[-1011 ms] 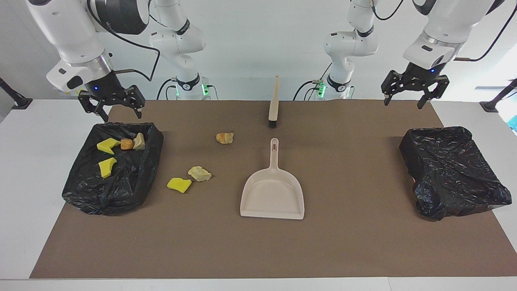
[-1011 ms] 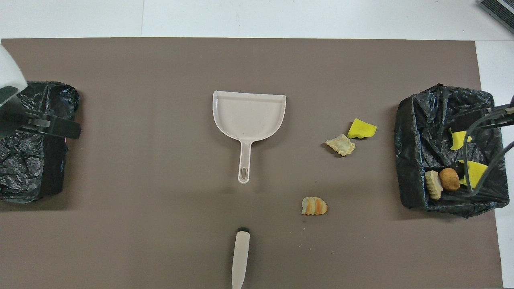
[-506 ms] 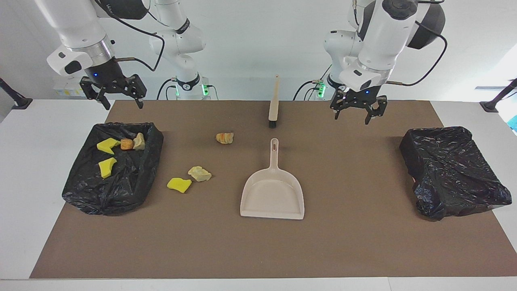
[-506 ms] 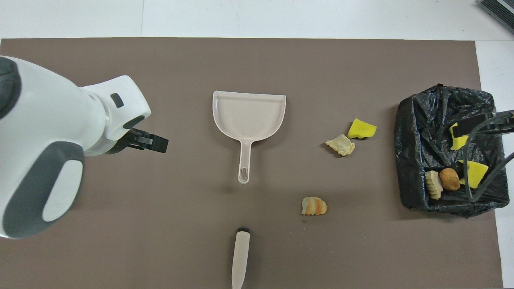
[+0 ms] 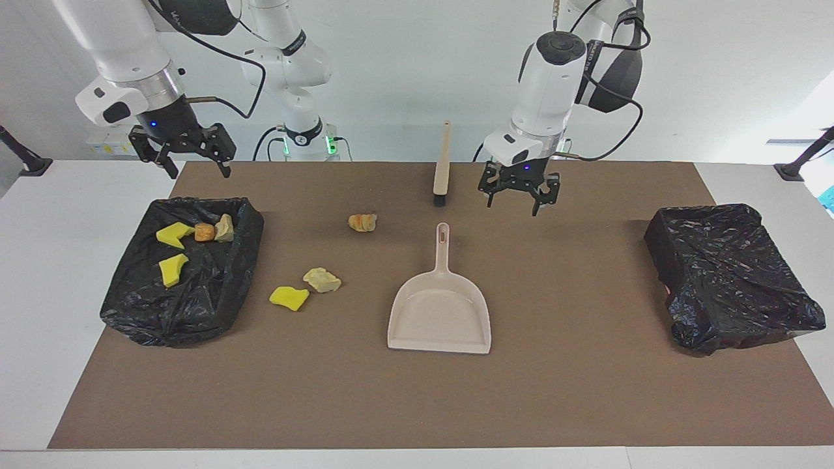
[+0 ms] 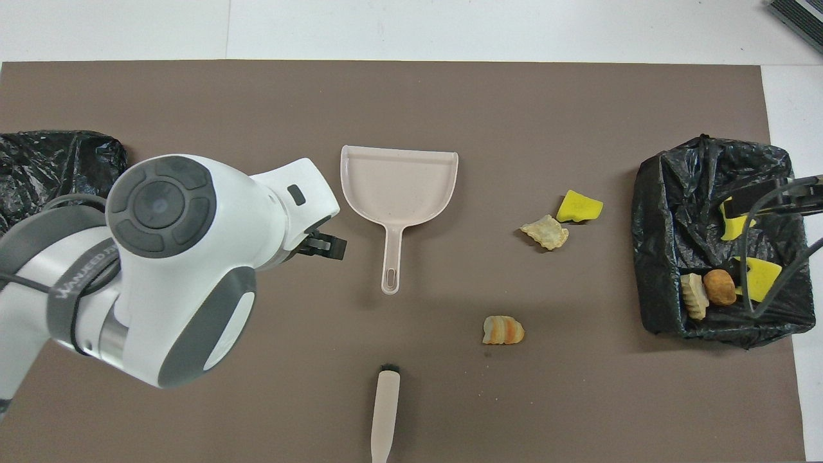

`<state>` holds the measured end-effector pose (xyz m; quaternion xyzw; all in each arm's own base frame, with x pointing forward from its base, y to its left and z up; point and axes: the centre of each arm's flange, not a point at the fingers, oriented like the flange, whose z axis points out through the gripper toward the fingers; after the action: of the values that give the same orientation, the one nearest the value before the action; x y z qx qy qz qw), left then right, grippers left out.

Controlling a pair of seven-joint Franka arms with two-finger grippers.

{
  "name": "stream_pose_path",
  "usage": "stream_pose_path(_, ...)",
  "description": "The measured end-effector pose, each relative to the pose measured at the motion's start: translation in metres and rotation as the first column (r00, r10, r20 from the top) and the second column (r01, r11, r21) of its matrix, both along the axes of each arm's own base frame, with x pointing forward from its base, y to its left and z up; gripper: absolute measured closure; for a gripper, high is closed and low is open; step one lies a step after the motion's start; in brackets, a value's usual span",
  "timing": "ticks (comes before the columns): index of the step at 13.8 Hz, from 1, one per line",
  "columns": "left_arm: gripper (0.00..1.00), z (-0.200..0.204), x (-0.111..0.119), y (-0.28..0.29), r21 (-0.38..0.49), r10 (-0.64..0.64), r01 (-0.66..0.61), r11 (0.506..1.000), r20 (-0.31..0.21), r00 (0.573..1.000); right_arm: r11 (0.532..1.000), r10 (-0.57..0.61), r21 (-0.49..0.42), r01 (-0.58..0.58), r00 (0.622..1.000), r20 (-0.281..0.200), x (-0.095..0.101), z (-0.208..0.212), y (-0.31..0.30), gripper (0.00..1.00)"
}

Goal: Sweep and dump trash in bin
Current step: 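Reach the left gripper to the dustpan and grasp its rim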

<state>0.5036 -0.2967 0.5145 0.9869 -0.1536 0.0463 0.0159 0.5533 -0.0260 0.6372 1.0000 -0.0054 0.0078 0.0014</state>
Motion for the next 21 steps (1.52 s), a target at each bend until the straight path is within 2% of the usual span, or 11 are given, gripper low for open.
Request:
stream_pose_path(3,0.0,-0.045,-0.002,-0.044,-0.03,0.036,-0.037,0.999,-0.019,0.999,1.0,-0.022,0.001,0.022,1.0,0.016,-0.005,0.01,0.002,0.0)
stream_pose_path(5,0.0,-0.074,-0.002,-0.062,-0.037,0.033,-0.035,0.999,-0.045,0.998,1.0,-0.017,0.003,0.017,1.0,0.008,-0.013,0.014,0.005,0.0)
stream_pose_path(11,0.0,-0.101,-0.013,-0.086,-0.032,0.014,-0.016,0.999,-0.079,0.997,1.0,-0.015,0.007,0.015,1.0,-0.02,-0.029,0.006,0.006,0.0)
stream_pose_path(15,0.0,-0.115,-0.017,-0.097,-0.048,0.006,-0.009,0.999,-0.064,0.998,1.0,-0.014,0.007,0.014,1.0,-0.02,-0.029,0.006,0.01,0.0)
stream_pose_path(17,0.0,-0.126,-0.013,-0.098,-0.033,0.012,-0.013,0.999,-0.035,0.999,1.0,-0.018,0.007,0.018,1.0,-0.014,-0.029,0.006,0.008,0.0)
stream_pose_path(21,0.0,-0.154,-0.009,-0.105,-0.01,0.014,-0.015,1.0,-0.019,1.0,0.998,-0.058,0.007,0.058,0.998,-0.003,-0.027,0.007,0.02,0.0)
